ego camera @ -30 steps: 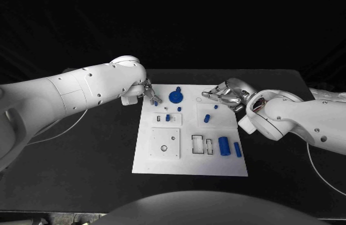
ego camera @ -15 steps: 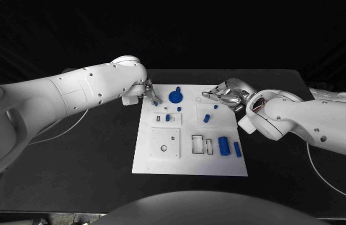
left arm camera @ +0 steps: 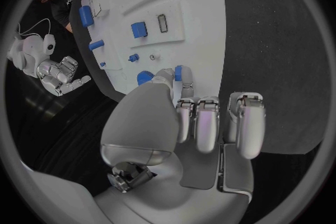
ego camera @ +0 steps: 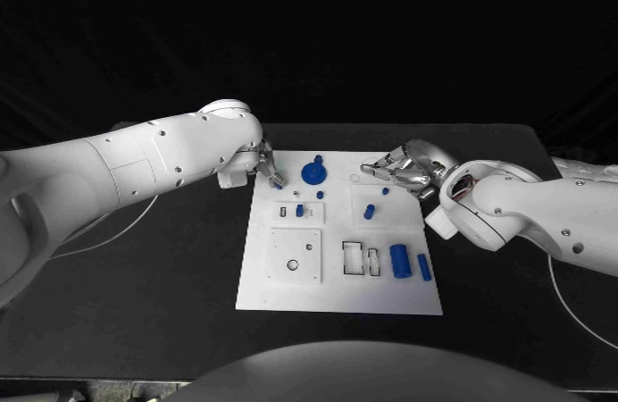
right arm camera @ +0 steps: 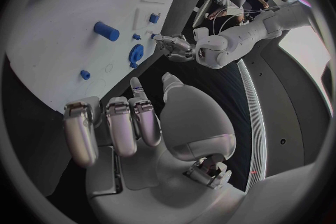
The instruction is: Assemble the parts on the task board
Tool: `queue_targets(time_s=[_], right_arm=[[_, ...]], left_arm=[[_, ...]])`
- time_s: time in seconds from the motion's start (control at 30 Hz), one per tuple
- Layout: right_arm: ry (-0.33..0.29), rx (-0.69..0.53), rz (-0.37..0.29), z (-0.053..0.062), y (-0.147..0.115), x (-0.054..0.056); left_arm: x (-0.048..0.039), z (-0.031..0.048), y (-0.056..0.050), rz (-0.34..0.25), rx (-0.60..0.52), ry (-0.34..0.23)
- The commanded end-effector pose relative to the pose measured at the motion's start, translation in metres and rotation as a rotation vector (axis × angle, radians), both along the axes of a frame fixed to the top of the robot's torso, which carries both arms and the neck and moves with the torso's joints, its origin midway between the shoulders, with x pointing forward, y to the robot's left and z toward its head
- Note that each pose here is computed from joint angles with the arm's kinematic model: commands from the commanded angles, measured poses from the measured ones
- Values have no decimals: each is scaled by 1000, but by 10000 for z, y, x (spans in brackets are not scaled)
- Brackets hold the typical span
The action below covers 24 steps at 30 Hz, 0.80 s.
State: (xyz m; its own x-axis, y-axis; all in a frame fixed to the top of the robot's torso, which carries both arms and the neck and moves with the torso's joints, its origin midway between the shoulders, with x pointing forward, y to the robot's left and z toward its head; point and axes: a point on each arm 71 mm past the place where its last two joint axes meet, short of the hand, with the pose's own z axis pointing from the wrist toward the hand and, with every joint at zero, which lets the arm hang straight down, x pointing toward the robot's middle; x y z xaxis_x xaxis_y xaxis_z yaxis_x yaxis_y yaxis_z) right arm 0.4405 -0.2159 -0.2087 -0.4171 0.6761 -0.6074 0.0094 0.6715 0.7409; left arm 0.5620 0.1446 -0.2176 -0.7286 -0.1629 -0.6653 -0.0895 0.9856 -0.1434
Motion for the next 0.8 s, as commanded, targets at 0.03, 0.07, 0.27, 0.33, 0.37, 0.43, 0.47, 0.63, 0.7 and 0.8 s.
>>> queue_targets(time_s=[0.03, 0.07, 0.27, 0.33, 0.37, 0.43, 0.47, 0.63, 0.7, 0.8], right_arm=[[-1, -10, 8, -5, 2, -2], [0, -10, 8, -5, 1, -1], [1, -12, 5, -9, -9, 1], [1, -12, 4, -9, -12, 1], [1, -12, 3, -10, -14, 1], [2, -12, 2, -11, -17, 1], [2, -12, 2, -11, -19, 1], [3, -12, 0, -14, -22, 1], [4, -12, 0, -14, -22, 1], [4, -12, -1, -15, -21, 2]], left_arm=[[-5, 1, -19, -13, -18, 2], [-5, 2, -14, -11, -20, -1], [-21, 20, 39, -2, -41, -24], [-30, 39, 59, -1, -47, -32], [-36, 51, 69, -2, -50, -34], [-46, 84, 87, -5, -54, -39], [-52, 102, 95, -7, -55, -40], [-84, 212, 144, -21, -59, -37], [-101, 245, 161, -24, -63, -32], [-142, 294, 188, -34, -64, -21]])
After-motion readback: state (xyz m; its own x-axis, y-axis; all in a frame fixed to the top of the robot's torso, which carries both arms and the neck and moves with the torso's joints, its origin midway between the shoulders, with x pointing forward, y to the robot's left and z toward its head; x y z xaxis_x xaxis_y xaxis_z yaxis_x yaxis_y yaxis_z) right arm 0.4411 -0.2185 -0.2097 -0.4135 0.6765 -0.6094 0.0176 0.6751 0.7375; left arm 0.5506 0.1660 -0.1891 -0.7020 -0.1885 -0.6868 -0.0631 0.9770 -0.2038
